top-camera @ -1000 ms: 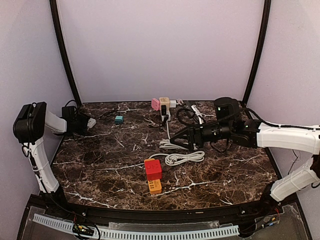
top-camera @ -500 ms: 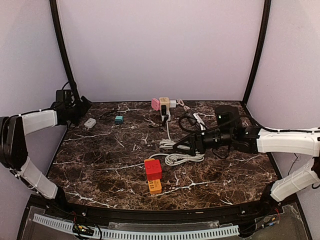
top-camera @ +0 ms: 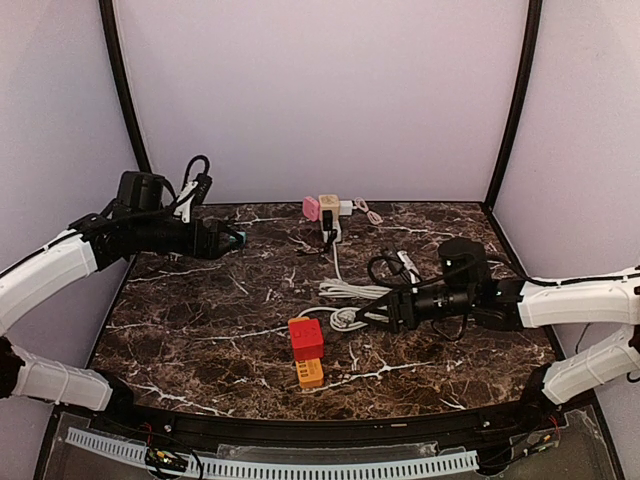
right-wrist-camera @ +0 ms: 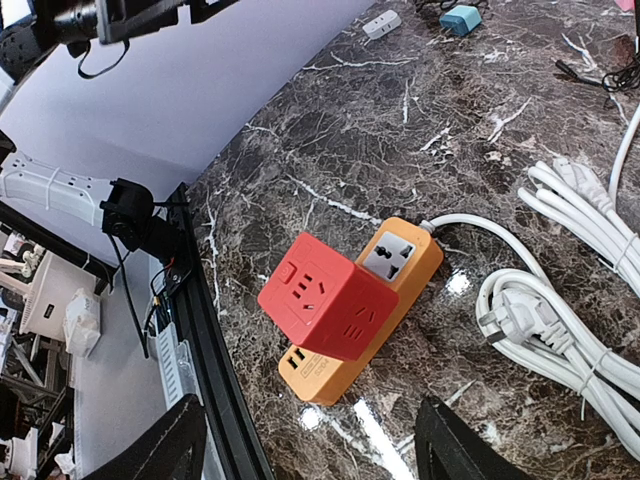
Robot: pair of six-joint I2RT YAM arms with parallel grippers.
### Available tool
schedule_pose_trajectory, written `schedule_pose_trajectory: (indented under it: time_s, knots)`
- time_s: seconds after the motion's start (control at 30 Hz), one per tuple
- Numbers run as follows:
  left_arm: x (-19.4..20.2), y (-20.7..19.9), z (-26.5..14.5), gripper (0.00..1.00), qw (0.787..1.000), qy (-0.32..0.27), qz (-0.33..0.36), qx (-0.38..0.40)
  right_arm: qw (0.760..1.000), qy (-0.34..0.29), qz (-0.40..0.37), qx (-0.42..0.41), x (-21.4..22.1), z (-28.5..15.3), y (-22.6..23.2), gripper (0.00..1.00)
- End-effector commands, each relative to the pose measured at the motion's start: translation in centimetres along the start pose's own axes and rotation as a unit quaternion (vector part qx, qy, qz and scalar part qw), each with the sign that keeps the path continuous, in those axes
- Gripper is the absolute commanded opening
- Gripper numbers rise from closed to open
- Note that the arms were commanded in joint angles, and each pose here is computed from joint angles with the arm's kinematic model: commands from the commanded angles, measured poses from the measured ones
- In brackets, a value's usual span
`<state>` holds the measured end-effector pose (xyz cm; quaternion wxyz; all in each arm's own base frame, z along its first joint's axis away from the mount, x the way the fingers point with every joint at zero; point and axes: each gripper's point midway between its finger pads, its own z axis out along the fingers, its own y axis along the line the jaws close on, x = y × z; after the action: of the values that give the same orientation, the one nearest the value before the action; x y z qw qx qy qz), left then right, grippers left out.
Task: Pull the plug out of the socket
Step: Remove the plug from the socket.
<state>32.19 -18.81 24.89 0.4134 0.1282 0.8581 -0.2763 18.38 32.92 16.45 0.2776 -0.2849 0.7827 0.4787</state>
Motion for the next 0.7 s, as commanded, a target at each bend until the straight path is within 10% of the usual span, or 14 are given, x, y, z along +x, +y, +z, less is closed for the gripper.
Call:
schedule_pose_trajectory:
  time_s: [0.0, 0.67]
  knots:
    - [4.3, -4.8, -1.4, 0.99, 0.981, 0.082, 0.139, 0.103, 1.0, -0.028, -0.006, -0.01, -1.1, -0.2, 0.8, 0.71]
    - [14.9, -12.0, 3.2, 0.99, 0.852, 0.243, 0.427, 0.178, 0.999, -0.047, -0.001, -0.014, -1.2, -0.8, 0.9, 0.71]
